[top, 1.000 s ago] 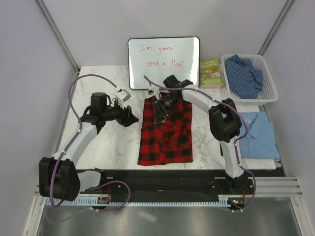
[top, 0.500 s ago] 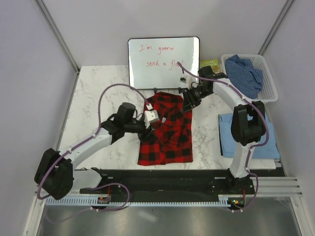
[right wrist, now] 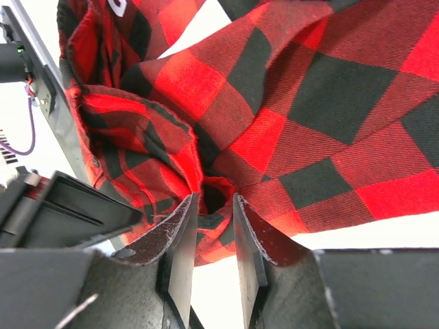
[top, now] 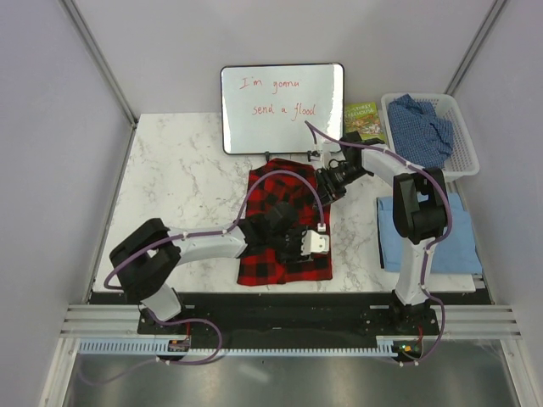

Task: Fold and stack the long sleeve shirts
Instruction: Fold the shirt

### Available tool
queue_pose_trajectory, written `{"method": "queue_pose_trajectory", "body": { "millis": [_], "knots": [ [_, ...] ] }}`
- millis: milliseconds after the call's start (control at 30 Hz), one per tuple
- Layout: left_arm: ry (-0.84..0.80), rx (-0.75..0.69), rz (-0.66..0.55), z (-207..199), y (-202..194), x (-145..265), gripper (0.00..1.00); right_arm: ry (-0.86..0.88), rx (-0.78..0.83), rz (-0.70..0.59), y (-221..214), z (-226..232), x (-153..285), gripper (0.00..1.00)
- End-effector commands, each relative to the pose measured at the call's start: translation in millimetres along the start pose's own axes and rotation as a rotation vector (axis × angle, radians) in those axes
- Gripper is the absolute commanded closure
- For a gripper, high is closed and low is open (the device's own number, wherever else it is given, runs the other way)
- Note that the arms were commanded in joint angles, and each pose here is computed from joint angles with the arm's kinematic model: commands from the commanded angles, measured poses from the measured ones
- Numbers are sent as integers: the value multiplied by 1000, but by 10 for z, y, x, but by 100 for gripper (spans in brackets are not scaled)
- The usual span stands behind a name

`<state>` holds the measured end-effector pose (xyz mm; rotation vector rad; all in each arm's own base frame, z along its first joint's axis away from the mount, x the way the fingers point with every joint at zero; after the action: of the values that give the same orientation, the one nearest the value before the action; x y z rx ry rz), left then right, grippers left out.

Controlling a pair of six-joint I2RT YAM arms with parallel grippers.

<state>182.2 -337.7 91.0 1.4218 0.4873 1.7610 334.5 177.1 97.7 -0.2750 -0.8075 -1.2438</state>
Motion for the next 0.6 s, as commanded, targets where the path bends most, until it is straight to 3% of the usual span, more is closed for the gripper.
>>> {"method": "queue_pose_trajectory", "body": {
  "millis": [0, 267, 567],
  "knots": [
    [86, -145, -19, 242, 187, -144, 46, 56, 12, -14, 17, 65, -26, 65],
    [121, -154, 42, 307, 60, -257, 51, 58, 2, -9, -64, 34, -3, 66],
    [255, -150, 36, 532, 145, 78, 95, 58, -1, -13, -79, 13, 45, 62]
  ]
}}
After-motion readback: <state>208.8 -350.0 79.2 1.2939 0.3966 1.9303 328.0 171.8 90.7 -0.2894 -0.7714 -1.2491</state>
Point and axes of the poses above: each gripper's point midway between its finger pads, its own x axis back along the fingers, its own z axis along the line the jaws close on, y = z × x, the point moved 4 cm from there along x, back along the fingers, and after that the axes turned 9 degrees about -x, right-handed, at the moved point
